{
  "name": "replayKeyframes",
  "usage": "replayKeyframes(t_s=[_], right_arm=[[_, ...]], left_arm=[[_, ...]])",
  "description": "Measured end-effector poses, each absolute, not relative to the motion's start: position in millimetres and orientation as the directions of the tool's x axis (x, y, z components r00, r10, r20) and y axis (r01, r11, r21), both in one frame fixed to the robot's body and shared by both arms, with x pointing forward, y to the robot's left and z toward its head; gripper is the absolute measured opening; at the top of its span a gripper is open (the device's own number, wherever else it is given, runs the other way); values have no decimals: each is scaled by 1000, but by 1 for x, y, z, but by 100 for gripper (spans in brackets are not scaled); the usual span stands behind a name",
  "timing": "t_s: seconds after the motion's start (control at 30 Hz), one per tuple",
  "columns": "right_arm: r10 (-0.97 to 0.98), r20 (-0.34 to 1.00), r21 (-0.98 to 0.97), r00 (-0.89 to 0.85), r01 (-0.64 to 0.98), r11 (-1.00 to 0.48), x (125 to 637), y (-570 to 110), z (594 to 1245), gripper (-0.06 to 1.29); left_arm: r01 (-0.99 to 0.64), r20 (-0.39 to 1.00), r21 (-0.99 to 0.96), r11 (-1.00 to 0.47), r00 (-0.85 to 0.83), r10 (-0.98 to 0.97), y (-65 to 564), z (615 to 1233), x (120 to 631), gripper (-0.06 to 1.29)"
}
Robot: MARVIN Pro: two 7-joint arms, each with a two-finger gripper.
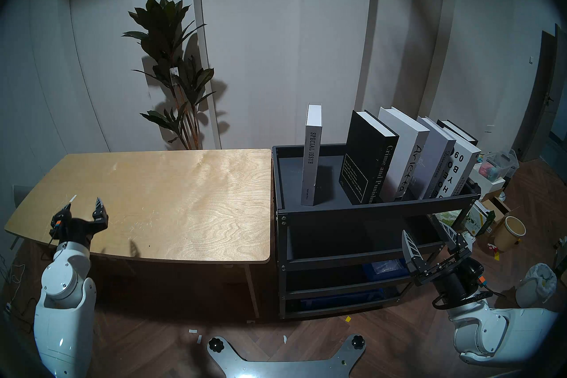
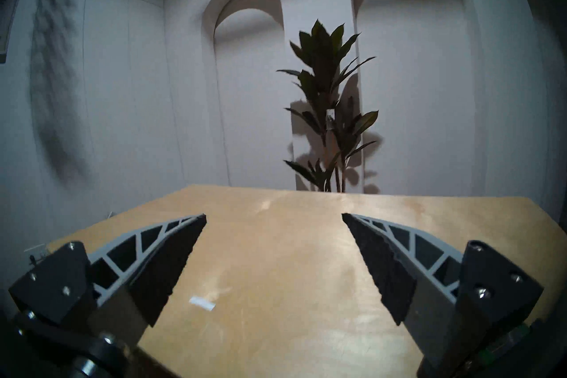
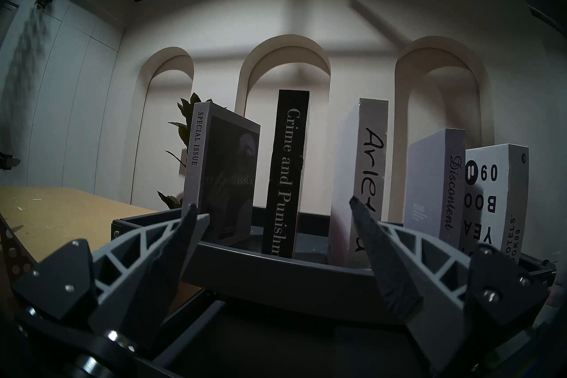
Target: Move the books from the display table onto the shelf, standing them upright with spines facing out and tallest at one end
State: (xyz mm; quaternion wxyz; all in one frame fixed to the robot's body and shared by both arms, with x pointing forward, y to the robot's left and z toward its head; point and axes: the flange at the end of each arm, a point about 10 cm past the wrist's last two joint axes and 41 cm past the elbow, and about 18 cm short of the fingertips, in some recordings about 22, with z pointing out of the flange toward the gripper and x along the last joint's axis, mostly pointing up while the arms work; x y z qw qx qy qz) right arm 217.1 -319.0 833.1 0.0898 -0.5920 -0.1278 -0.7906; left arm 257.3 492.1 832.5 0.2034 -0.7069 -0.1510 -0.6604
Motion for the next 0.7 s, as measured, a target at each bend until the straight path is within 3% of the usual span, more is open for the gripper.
replayKeyframes(t_s=[0.33,0.7], right_arm=[[7,959,95,-283,295,-951,218,-319,833,123],[5,959,93,-283,298,-950,218,-319,832,123]], left_arm=[[533,986,-71,-843,165,21,522,788,196,123],[464,1000,-2,-886,4,0,526,825,196,123]])
